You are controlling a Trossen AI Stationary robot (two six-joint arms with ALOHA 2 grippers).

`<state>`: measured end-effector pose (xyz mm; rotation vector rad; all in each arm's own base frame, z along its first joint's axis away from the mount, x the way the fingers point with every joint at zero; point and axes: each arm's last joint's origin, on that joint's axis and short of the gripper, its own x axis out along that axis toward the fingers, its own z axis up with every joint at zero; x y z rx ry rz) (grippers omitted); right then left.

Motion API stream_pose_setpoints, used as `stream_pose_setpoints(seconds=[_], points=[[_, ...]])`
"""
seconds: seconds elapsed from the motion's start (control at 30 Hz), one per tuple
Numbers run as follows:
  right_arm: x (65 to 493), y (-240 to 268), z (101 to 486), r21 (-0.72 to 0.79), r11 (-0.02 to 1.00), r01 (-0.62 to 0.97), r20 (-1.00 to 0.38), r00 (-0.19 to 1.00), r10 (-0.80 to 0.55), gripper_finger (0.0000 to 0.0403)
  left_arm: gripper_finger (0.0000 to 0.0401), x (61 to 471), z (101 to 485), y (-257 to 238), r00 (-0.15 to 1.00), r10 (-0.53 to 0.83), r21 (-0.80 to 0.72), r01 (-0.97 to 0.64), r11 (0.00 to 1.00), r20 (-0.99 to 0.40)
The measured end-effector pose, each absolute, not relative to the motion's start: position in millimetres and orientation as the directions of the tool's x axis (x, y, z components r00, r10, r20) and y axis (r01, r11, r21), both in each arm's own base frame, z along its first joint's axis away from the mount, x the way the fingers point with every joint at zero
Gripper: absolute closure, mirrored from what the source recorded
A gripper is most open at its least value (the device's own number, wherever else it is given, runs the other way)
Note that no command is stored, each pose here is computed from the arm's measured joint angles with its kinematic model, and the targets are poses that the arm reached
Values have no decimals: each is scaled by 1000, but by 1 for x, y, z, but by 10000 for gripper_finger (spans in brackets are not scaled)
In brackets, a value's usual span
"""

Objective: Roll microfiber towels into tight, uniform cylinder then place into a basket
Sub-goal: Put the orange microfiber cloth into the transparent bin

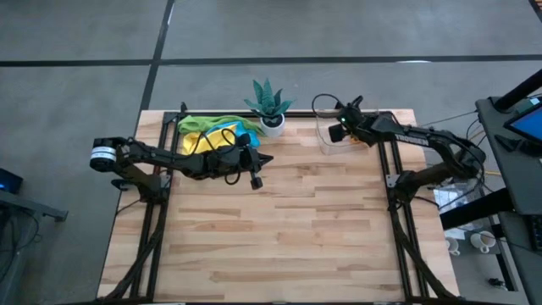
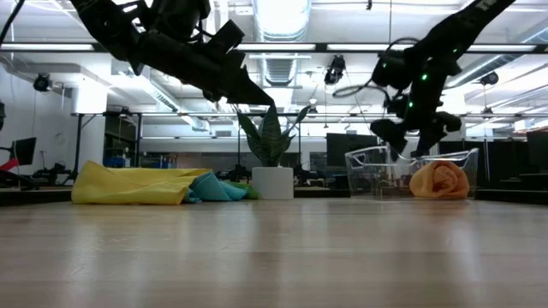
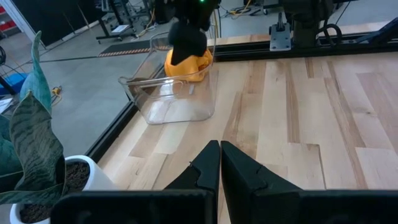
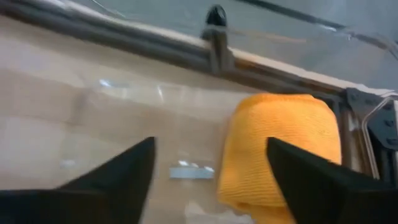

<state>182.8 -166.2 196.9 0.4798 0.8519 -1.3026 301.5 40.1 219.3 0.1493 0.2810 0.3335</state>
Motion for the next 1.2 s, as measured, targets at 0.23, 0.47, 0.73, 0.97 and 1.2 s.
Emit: stream_pose_setpoints(seconds=[0.23, 0.47, 0.73, 0.97, 1.2], points=[[199, -182, 190, -271, 319, 908, -830, -53, -555, 366, 401, 302, 220, 40, 907, 342, 190, -301, 935, -245], [208, -201, 187, -350, 311, 884, -848, -158, -506, 393, 401, 301, 219, 40, 906, 340, 168, -304, 938, -254], [199, -212, 176, -421, 295, 858, -861, -276, -426, 394, 401, 301, 218, 40, 906, 334, 167, -299, 940, -259], [189, -204, 167, -438, 308, 845, -869, -310, -385, 394, 401, 301, 218, 40, 907, 334, 166, -298, 940, -259], [181, -197, 169, -443, 292, 848, -869, -326, -372, 394, 401, 301, 218, 40, 906, 334, 165, -299, 940, -258]])
